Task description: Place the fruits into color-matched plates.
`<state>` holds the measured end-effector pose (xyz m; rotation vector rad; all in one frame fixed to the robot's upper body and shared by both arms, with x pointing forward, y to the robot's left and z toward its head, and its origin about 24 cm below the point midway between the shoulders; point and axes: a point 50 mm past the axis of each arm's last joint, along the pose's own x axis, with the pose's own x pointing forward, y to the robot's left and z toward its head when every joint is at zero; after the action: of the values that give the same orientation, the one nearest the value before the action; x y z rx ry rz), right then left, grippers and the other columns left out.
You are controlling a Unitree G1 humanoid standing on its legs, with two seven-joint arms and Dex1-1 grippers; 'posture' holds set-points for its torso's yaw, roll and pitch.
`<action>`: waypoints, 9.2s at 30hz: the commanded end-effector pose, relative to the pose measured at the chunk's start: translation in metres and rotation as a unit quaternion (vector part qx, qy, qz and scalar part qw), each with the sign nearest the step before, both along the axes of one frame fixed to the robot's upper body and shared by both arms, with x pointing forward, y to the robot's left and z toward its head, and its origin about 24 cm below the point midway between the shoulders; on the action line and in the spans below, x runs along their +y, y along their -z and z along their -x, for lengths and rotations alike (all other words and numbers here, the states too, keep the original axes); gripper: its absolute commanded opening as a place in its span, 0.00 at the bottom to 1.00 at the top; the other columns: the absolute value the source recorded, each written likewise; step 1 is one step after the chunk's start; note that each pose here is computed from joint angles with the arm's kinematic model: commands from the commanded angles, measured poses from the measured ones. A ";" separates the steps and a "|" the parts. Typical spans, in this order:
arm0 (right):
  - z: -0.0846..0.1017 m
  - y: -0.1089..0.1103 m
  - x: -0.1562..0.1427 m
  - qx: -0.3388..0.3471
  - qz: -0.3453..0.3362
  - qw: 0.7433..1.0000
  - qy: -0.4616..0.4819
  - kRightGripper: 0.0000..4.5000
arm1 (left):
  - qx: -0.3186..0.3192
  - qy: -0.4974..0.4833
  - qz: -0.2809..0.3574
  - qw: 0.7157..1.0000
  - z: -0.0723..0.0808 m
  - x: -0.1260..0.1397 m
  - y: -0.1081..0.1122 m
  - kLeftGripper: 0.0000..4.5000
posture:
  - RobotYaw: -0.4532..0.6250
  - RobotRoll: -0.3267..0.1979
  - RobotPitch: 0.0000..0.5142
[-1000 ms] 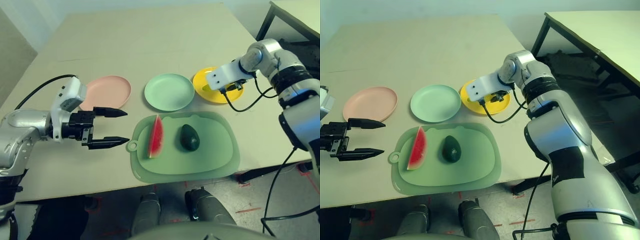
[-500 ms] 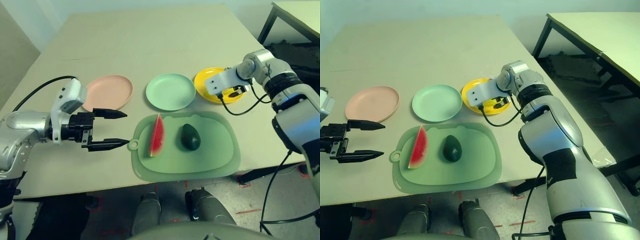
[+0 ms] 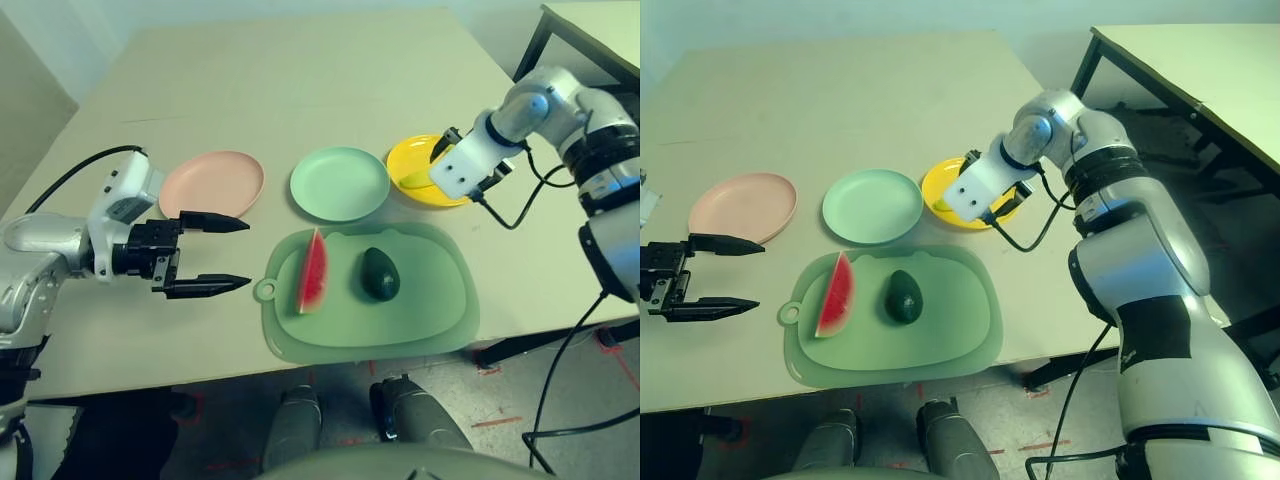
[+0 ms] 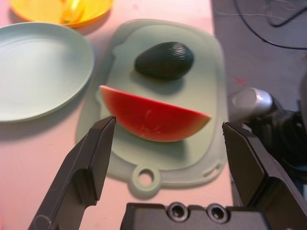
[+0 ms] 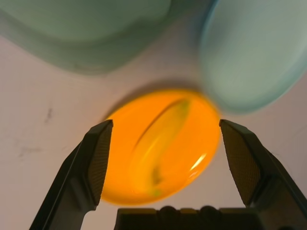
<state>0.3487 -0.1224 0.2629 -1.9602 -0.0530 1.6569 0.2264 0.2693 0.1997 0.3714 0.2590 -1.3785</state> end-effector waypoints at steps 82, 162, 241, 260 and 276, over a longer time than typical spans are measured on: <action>0.060 0.094 0.072 0.148 0.075 0.980 -0.113 0.99 | 0.009 0.020 -0.024 0.999 0.006 0.001 -0.007 1.00 | 0.48 0.62 0.24; -0.008 0.045 0.018 0.194 -0.355 0.903 0.147 0.99 | -0.161 0.028 -0.227 0.960 -0.032 0.018 -0.020 1.00 | 0.47 0.62 0.22; 0.085 0.169 -0.113 0.429 -0.572 0.652 0.252 1.00 | -0.346 0.467 -0.265 0.770 -0.096 -0.136 0.049 0.96 | 0.36 0.62 0.14; 0.087 0.165 -0.112 0.428 -0.570 0.653 0.255 1.00 | -0.321 0.443 -0.292 0.784 -0.104 -0.133 0.052 0.30 | 0.35 0.62 0.11; 0.082 0.172 -0.102 0.444 -0.568 0.643 0.261 1.00 | -0.365 0.294 -0.307 0.829 -0.127 -0.103 -0.033 0.28 | 0.38 0.62 0.13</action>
<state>0.2663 -0.2270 0.0928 -0.0852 -0.1211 1.3727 0.3511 0.1552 0.2333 1.5901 -0.1457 -1.6433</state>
